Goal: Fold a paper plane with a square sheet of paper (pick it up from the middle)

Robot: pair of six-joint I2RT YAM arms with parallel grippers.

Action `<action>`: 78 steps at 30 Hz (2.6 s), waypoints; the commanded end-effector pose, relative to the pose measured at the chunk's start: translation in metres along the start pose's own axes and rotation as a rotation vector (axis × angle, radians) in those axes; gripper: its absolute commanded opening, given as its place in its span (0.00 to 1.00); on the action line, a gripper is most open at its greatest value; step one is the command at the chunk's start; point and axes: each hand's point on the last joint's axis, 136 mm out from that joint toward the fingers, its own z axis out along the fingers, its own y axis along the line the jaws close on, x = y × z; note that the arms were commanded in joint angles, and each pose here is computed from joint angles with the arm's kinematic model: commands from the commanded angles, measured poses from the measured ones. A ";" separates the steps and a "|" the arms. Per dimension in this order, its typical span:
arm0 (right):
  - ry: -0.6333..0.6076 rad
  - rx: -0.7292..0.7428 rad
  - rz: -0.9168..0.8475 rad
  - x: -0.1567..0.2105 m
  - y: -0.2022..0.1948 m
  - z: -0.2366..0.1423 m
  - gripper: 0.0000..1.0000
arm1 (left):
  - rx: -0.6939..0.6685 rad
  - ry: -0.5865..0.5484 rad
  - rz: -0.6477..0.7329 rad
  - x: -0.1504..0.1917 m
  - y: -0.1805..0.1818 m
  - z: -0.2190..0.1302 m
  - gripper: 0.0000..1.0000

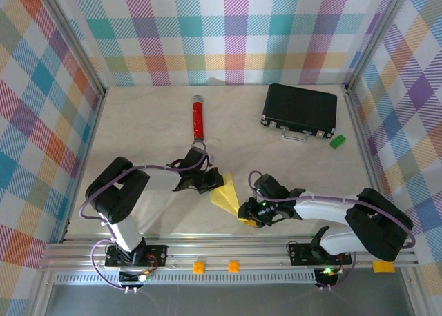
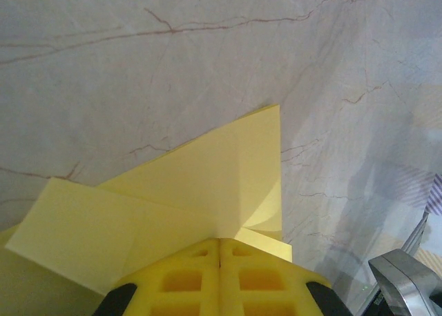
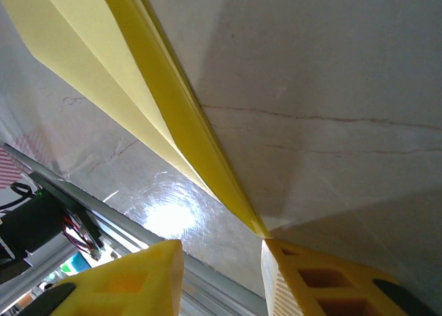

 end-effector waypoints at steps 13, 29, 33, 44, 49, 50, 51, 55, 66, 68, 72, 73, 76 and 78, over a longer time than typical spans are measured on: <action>-0.035 0.030 0.069 -0.001 -0.021 0.006 0.38 | 0.001 0.061 -0.078 0.018 0.013 0.004 0.00; -0.074 0.000 0.031 0.001 -0.010 -0.015 0.38 | -0.006 0.036 -0.087 0.014 0.012 0.000 0.01; -0.052 0.005 0.046 0.006 -0.015 -0.014 0.39 | -0.018 0.022 -0.094 0.010 0.012 -0.001 0.00; -0.037 -0.051 0.046 0.000 -0.005 0.001 0.38 | 0.026 0.055 -0.132 0.021 0.012 0.002 0.01; -0.038 -0.050 0.046 -0.001 -0.006 0.003 0.38 | 0.036 0.076 -0.138 0.027 0.012 0.003 0.01; -0.039 -0.054 0.043 -0.001 -0.005 0.003 0.38 | 0.039 0.080 -0.136 0.028 0.011 0.003 0.01; -0.041 -0.054 0.041 -0.001 -0.005 0.002 0.38 | 0.040 0.084 -0.135 0.029 0.011 0.003 0.01; -0.054 -0.062 0.035 -0.002 -0.004 -0.001 0.38 | 0.043 0.104 -0.135 0.033 0.008 0.005 0.01; -0.056 -0.127 0.003 0.001 0.009 -0.008 0.38 | 0.041 0.082 -0.153 0.033 0.006 0.012 0.02; -0.041 -0.155 -0.022 0.003 0.016 -0.009 0.37 | 0.043 0.083 -0.158 0.033 0.006 0.012 0.02; -0.037 -0.142 -0.038 0.004 0.018 -0.011 0.37 | 0.054 0.091 -0.153 0.033 0.003 0.013 0.02; -0.032 -0.138 -0.036 0.005 0.016 -0.011 0.37 | 0.056 0.094 -0.152 0.034 0.003 0.013 0.02; -0.035 -0.091 -0.035 0.005 0.008 -0.012 0.38 | 0.058 0.097 -0.140 0.034 0.002 0.013 0.01; -0.054 -0.043 -0.032 0.004 0.000 -0.015 0.38 | 0.033 0.079 -0.135 0.031 0.006 0.012 0.01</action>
